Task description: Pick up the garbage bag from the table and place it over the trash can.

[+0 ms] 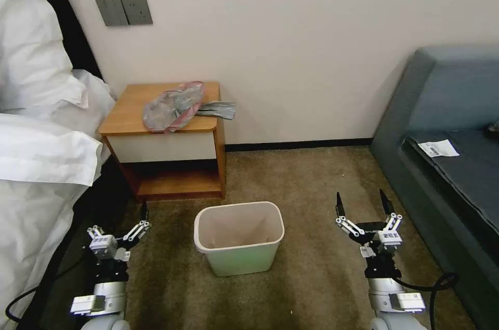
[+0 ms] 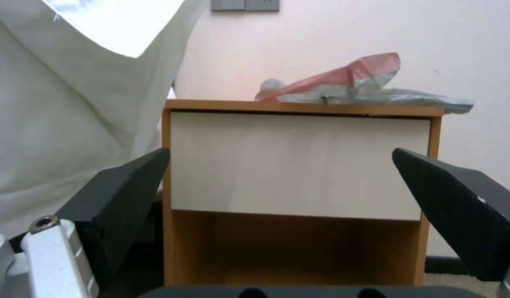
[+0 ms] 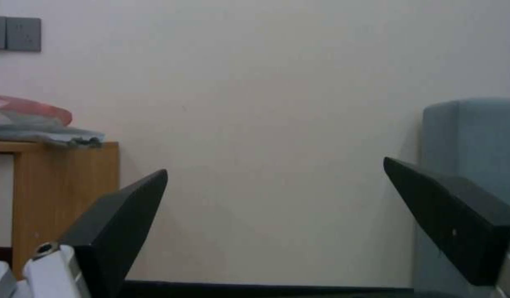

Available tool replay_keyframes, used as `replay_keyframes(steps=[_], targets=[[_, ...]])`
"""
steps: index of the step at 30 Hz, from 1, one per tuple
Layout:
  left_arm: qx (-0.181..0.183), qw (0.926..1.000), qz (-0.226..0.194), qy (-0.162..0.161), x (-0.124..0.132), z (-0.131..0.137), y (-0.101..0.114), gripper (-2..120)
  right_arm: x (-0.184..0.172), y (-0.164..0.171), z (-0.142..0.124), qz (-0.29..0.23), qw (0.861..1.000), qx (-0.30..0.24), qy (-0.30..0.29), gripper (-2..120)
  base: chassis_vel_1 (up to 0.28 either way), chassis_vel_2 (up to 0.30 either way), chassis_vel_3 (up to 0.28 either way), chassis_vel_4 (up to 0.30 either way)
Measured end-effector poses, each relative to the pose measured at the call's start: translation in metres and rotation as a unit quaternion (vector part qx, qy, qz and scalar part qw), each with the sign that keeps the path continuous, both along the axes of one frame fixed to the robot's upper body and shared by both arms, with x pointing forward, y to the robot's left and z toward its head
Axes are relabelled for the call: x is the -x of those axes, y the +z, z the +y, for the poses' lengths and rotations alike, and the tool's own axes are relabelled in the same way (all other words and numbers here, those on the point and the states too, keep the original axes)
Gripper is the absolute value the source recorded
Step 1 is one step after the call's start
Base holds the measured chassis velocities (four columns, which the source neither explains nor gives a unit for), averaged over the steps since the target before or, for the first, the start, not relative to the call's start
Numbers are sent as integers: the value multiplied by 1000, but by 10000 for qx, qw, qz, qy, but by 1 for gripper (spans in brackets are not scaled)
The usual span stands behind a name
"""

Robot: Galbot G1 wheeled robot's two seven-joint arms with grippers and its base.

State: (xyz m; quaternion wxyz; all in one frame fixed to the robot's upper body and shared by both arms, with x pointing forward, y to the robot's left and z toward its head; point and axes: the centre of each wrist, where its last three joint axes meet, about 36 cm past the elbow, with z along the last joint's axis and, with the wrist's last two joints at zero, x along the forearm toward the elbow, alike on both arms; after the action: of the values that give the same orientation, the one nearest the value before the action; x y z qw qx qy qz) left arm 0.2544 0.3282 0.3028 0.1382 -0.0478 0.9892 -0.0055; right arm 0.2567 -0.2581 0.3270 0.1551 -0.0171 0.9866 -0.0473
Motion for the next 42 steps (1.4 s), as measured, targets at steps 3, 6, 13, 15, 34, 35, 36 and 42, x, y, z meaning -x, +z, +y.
replay_keyframes(steps=[3, 6, 13, 15, 34, 35, 36, 42], targets=[[0, 10000, 1, 0, 0, 0, 0, 100, 0, 0, 0, 0, 10000, 0, 0, 100, 0, 0, 0, 0], [0, 10000, 0, 0, 0, 0, 0, 100, 0, 0, 0, 0, 10000, 0, 0, 100, 0, 0, 0, 0], [0, 10000, 0, 0, 0, 0, 0, 100, 0, 0, 0, 0, 10000, 0, 0, 100, 0, 0, 0, 0], [-33, 10000, 22, 10, -3, -1, -1, 100, 3, -8, -4, 92, 9999, 73, -73, 100, 0, 0, 0, 0], [-45, 9992, 403, -55, -18, -23, -10, 100, 18, -23, -10, 370, 9983, 428, -162, 100, 0, 0, 0, 0], [-62, 9992, 378, -59, -17, -23, -9, 100, 14, -21, -10, 328, 9984, 439, -117, 100, 0, 0, 0, 0], [-86, 9993, 344, -67, -15, -24, -6, 100, 8, -18, -10, 273, 9986, 460, -56, 100, 0, 0, 0, 0], [-271, 9996, 55, -57, -17, -20, 6, 100, -36, 1, -7, -182, 9968, 702, 327, 100, 0, 0, 0, 0]])
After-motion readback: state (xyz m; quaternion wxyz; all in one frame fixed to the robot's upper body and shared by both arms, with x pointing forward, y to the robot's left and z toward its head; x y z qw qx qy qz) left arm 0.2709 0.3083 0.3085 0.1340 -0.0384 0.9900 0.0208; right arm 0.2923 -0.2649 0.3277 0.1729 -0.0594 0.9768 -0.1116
